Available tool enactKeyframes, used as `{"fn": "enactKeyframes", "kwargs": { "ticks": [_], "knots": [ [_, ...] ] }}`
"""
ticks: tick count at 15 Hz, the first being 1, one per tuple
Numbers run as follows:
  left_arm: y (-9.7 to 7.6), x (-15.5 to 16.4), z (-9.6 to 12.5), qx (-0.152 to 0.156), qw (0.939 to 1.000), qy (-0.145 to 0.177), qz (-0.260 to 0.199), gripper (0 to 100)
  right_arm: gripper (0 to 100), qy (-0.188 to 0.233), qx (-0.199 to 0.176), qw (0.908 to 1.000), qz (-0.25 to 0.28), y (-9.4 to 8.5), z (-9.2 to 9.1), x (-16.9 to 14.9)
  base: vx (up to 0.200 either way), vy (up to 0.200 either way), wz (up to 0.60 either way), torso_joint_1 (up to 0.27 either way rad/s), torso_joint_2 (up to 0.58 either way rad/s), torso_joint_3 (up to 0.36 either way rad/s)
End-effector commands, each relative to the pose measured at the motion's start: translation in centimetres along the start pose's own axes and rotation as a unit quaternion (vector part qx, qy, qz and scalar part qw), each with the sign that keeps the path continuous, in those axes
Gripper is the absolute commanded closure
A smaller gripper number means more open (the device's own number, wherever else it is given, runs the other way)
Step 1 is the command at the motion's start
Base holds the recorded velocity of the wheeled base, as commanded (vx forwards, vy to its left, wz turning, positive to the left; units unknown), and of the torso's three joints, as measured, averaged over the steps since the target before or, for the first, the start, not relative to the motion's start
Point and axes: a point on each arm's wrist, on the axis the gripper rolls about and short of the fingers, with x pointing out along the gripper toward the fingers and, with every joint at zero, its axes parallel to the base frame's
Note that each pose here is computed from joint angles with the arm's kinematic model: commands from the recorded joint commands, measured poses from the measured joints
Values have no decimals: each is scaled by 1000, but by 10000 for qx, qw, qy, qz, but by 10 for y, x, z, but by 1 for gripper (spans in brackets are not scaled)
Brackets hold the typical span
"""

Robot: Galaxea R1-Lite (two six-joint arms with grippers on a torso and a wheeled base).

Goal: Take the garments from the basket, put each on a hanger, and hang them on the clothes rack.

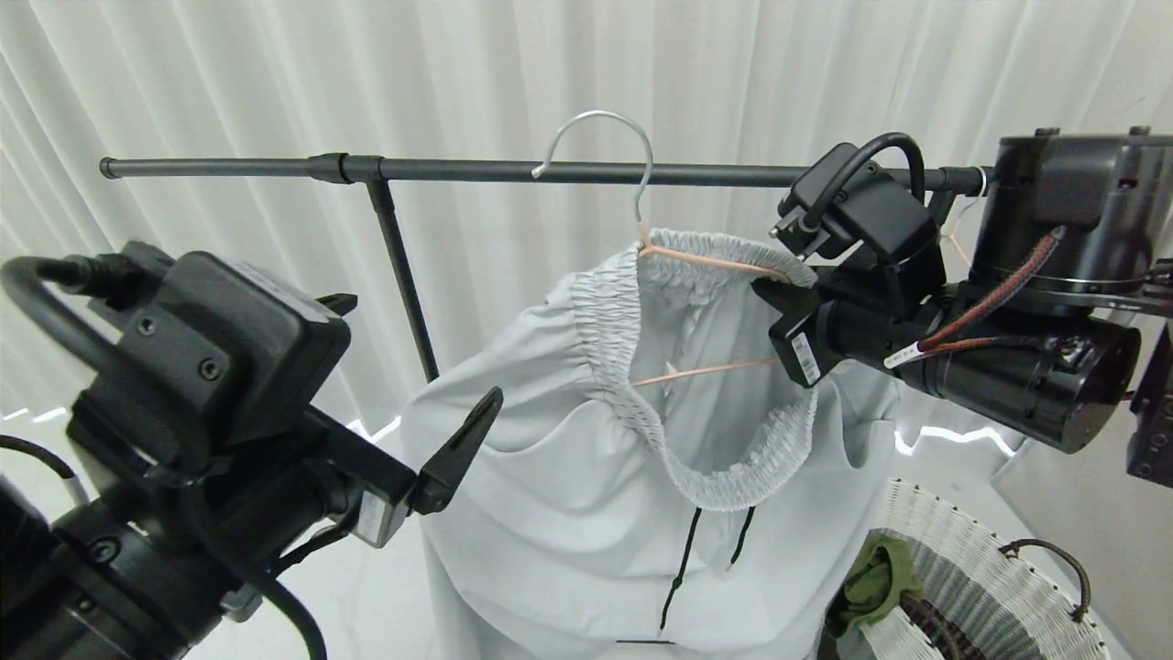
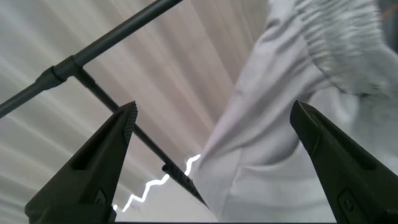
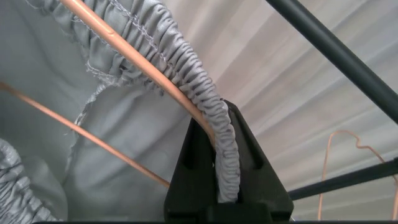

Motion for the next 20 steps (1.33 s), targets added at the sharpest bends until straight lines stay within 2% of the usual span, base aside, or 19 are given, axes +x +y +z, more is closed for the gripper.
{"fn": "enactKeyframes", "kwargs": {
  "ticks": [1, 4, 6, 10, 11, 12, 14, 16, 18, 20],
  "knots": [
    [7, -12, -5, -32, 10000, -74, 25, 0, 100, 20, 6, 10000, -75, -4, -1, 0, 0, 0, 0, 0, 0, 0],
    [9, -20, -18, 9, 9999, 69, 89, 0, 100, -2, 29, 9999, -161, -10, 0, -3, 0, 0, 0, 0, 0, 0],
    [7, -28, -45, 160, 9985, 507, 113, 0, 100, -89, 51, 9998, -169, -12, 4, -7, 0, 0, 0, 0, 0, 0],
    [-3, -29, -71, -95, 9958, 867, -291, 0, 100, -298, 116, 9995, -48, -8, 14, -19, 0, 0, 0, 0, 0, 0],
    [-3, -28, -72, -128, 9954, 898, -296, 0, 100, -314, 124, 9994, -30, -8, 14, -20, 0, 0, 0, 0, 0, 0],
    [1, -23, -76, -347, 9939, 1025, -193, 0, 100, -405, 139, 9991, 55, -5, 19, -26, 0, 0, 0, 0, 0, 0],
    [7, -20, -83, -511, 9915, 1196, -15, 0, 100, -482, 149, 9987, 112, -2, 22, -30, 0, 0, 0, 0, 0, 0],
    [13, -15, -91, -868, 9874, 1323, -38, 0, 100, -602, 158, 9978, 241, 3, 28, -36, 0, 0, 0, 0, 0, 0],
    [15, -10, -100, -901, 9837, 1554, 17, 0, 100, -679, 149, 9969, 365, 9, 31, -40, 0, 0, 0, 0, 0, 0],
    [15, -8, -101, -961, 9830, 1561, -54, 0, 100, -698, 150, 9967, 390, 10, 32, -41, 0, 0, 0, 0, 0, 0]
  ]
}}
